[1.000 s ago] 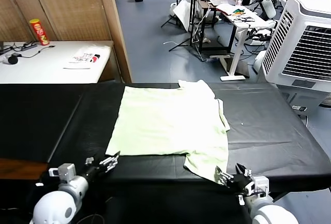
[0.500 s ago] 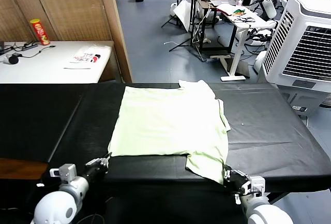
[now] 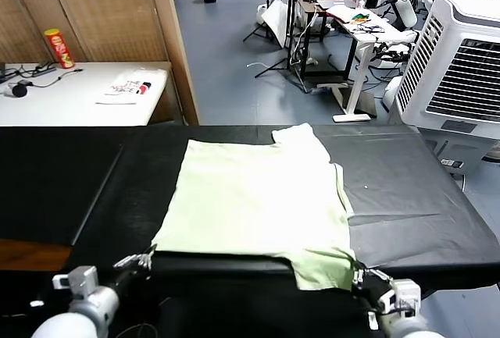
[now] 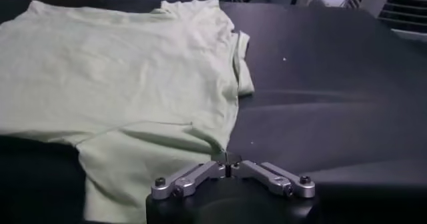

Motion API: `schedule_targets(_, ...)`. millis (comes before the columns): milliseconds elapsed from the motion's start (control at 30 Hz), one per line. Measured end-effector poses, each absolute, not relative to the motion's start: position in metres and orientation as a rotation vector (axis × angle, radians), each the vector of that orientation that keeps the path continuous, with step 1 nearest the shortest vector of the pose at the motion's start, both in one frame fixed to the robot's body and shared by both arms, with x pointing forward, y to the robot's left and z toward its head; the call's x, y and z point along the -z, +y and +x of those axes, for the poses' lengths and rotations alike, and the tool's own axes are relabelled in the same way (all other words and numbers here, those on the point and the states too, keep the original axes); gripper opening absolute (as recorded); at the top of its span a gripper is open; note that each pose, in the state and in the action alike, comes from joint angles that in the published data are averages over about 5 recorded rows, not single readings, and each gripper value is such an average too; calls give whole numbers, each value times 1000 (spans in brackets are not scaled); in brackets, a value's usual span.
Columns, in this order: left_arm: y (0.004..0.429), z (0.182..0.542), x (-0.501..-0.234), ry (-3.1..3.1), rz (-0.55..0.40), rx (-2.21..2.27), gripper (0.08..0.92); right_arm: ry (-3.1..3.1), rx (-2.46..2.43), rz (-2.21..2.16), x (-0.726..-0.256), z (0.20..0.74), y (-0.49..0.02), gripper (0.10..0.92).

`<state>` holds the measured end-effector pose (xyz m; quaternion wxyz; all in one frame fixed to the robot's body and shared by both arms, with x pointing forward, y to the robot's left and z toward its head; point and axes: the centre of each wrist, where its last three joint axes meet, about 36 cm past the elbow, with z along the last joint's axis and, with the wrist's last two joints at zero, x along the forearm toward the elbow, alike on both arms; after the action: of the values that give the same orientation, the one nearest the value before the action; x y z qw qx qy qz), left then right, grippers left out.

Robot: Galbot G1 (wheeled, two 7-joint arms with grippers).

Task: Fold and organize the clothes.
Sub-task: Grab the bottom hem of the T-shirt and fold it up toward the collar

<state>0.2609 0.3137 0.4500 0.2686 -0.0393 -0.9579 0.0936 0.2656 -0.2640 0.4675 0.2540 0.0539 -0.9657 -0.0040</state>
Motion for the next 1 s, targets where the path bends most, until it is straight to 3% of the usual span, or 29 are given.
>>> schedule_targets(567,303,315,-454,-2787,-105,-277,126,-2763,129,179,-432,367,-286,122)
schedule_targets(1000,306,355,-432,-2804,-66,-192,126,-2754,151,113,-415,388,-290,122)
